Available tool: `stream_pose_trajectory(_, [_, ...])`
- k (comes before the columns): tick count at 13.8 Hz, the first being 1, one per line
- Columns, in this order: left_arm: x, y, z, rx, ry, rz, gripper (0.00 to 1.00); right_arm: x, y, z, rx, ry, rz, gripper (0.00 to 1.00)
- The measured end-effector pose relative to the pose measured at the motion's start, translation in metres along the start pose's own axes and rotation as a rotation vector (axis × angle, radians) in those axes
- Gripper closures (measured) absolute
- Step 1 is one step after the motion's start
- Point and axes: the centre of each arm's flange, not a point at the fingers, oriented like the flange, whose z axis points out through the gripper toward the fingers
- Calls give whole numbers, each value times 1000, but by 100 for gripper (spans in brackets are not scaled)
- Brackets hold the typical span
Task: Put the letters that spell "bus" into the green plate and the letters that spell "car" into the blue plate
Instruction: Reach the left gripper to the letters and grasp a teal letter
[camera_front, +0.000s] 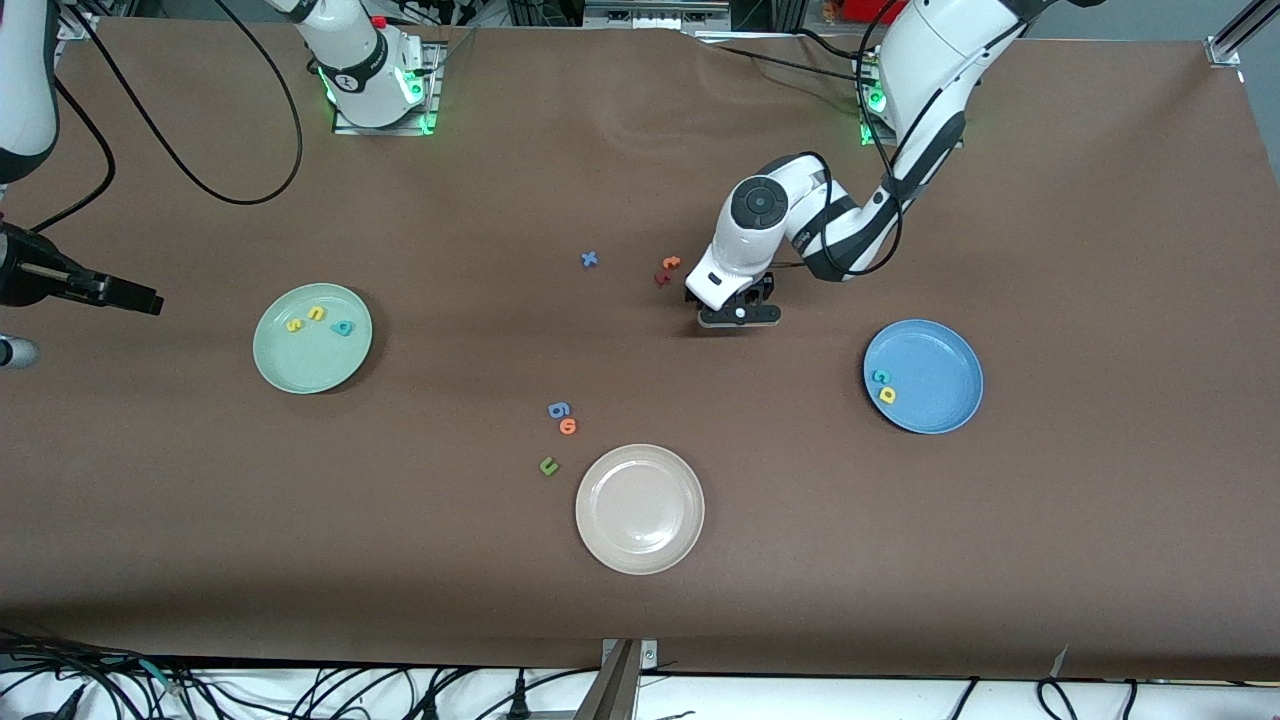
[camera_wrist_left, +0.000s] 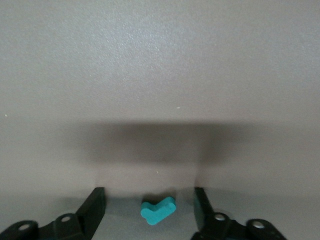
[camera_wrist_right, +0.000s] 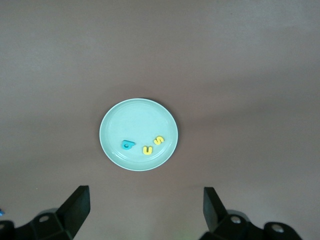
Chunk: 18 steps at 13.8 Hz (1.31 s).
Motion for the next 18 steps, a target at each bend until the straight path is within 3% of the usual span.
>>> stream_pose_trajectory(5, [-6,8,-2,-2,4,2,41,0,29,1,-3,-8,10,0])
stream_pose_trajectory(7, [-7,8,-2,-2,5,3,45,-9,42,-1,-2,-47,31,0])
stream_pose_trajectory(9, [-7,10,-4,-4,9,7,59,-17,49,-8,4,-60,40,0])
stream_pose_trajectory(12, [-8,12,-6,-2,17,19,70,-27,49,-9,8,-111,34,0])
stream_pose_trajectory(18, [-7,12,-6,-2,17,24,70,-37,56,-7,39,-173,15,0])
